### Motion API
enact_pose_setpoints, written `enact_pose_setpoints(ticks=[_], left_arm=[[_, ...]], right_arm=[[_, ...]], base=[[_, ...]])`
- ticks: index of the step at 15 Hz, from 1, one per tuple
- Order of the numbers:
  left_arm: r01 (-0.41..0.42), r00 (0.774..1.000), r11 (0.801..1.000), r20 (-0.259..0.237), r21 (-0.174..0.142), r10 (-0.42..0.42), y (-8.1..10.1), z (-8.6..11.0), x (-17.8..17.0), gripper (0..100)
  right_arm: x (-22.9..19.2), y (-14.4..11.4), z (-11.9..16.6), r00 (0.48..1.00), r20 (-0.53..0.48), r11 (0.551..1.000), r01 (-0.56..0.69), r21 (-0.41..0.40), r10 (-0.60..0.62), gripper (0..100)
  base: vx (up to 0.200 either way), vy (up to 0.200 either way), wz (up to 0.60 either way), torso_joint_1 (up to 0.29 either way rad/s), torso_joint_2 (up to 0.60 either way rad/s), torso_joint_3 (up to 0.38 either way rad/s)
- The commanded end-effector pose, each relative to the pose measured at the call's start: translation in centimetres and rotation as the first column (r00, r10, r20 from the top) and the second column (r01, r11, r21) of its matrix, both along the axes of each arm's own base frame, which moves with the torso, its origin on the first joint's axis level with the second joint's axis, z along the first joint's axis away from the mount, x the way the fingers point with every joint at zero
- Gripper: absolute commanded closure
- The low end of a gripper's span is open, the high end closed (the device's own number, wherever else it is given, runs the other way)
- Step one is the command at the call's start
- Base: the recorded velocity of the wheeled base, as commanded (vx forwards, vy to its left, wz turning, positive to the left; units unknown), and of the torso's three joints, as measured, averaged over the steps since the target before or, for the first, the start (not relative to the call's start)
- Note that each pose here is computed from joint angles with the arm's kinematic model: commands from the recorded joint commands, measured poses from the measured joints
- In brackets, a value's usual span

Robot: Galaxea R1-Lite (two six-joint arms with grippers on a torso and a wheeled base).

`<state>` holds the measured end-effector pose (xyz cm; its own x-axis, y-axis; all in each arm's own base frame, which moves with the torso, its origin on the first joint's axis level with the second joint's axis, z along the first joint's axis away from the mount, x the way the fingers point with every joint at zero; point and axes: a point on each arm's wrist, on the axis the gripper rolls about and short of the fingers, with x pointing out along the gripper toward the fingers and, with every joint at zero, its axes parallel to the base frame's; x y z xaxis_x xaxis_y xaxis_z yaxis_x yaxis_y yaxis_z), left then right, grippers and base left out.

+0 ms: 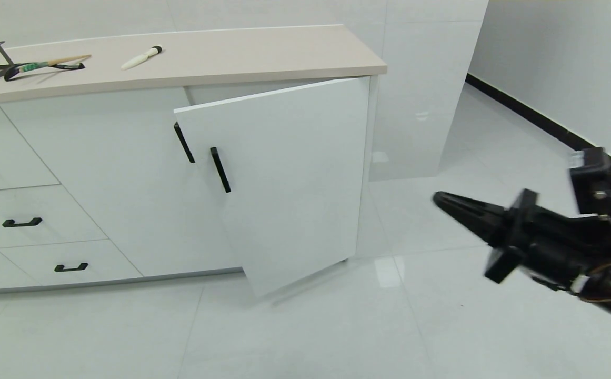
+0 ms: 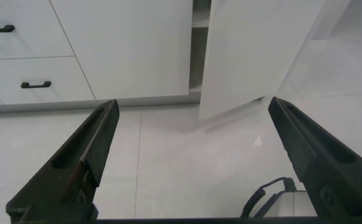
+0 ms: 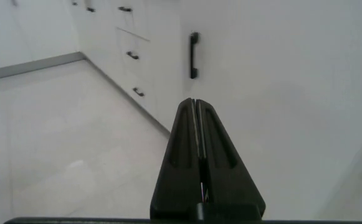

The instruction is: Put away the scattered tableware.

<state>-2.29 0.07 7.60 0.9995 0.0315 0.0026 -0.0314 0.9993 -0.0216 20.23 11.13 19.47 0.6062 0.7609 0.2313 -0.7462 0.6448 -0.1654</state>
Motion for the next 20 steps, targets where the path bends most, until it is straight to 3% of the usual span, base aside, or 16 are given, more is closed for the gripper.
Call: enact_pose_setpoints(ticks=[1, 3, 6, 7, 10, 12, 13, 15, 16, 17, 20], left_arm=[[-0.001, 1.0, 1.0, 0.001, 0.0, 0.001, 0.0, 0.0, 0.0, 0], [-0.001, 1.0, 1.0, -0.001, 0.006, 0.001, 0.0, 0.0, 0.0, 0], [-0.001, 1.0, 1.0, 0.0, 0.008, 0.001, 0.0, 0.0, 0.0, 0], [0.002, 1.0, 1.0, 0.003, 0.014, -0.002, 0.0, 0.0, 0.0, 0], [-0.01, 1.0, 1.0, 0.003, -0.023, 0.01, 0.0, 0.0, 0.0, 0], [-0.01, 1.0, 1.0, 0.003, -0.021, 0.01, 0.0, 0.0, 0.0, 0], [-0.01, 1.0, 1.0, 0.003, -0.021, 0.01, 0.0, 0.0, 0.0, 0], [-0.01, 1.0, 1.0, 0.003, -0.023, 0.01, 0.0, 0.0, 0.0, 0], [-0.01, 1.0, 1.0, -0.001, -0.015, 0.01, 0.0, 0.0, 0.0, 0], [-0.007, 1.0, 1.0, -0.001, 0.002, 0.007, 0.0, 0.0, 0.0, 0], [-0.014, 1.0, 1.0, 0.003, -0.025, 0.014, 0.0, 0.0, 0.0, 0]], right_arm=[[-9.1, -8.9, -0.7, 0.941, 0.088, 0.945, 0.327, 0.02, -0.328, 100], [-13.0, -9.7, -0.9, 0.916, 0.215, 0.938, 0.346, 0.0, -0.338, 100], [-17.2, -10.0, -1.2, 0.88, 0.292, 0.923, 0.385, 0.022, -0.374, 100], [-19.5, -10.0, -2.5, 0.885, 0.289, 0.926, 0.377, 0.02, -0.366, 100], [-23.4, -10.1, -7.1, 0.911, 0.245, 0.939, 0.344, -0.01, -0.331, 100], [-23.8, -10.0, -7.6, 0.896, 0.253, 0.926, 0.378, -0.004, -0.365, 100], [-23.2, -10.3, -8.7, 0.866, 0.129, 0.873, 0.488, -0.012, -0.483, 100], [-22.7, -10.9, -10.3, 0.697, -0.049, 0.698, 0.714, -0.054, -0.716, 100], [-22.5, -11.2, -11.4, 0.574, -0.145, 0.59, 0.799, -0.118, -0.806, 100], [-22.5, -11.3, -11.3, 0.56, -0.187, 0.579, 0.812, -0.069, -0.807, 100], [-22.5, -11.3, -11.4, 0.567, -0.271, 0.593, 0.805, -0.014, -0.778, 100]], base=[[0.0, 0.0, 0.0, 0.0, 0.0, 0.0], [0.0, 0.0, 0.0, 0.0, 0.0, 0.0], [0.0, 0.0, 0.0, 0.0, 0.0, 0.0], [0.0, 0.0, 0.0, 0.0, 0.0, 0.0], [0.0, 0.0, 0.0, 0.0, 0.0, 0.0], [0.0, 0.0, 0.0, 0.0, 0.0, 0.0], [0.0, 0.0, 0.0, 0.0, 0.0, 0.0], [0.0, 0.0, 0.0, 0.0, 0.0, 0.0], [0.0, 0.0, 0.0, 0.0, 0.0, 0.0], [0.0, 0.0, 0.0, 0.0, 0.0, 0.0], [0.0, 0.0, 0.0, 0.0, 0.0, 0.0]])
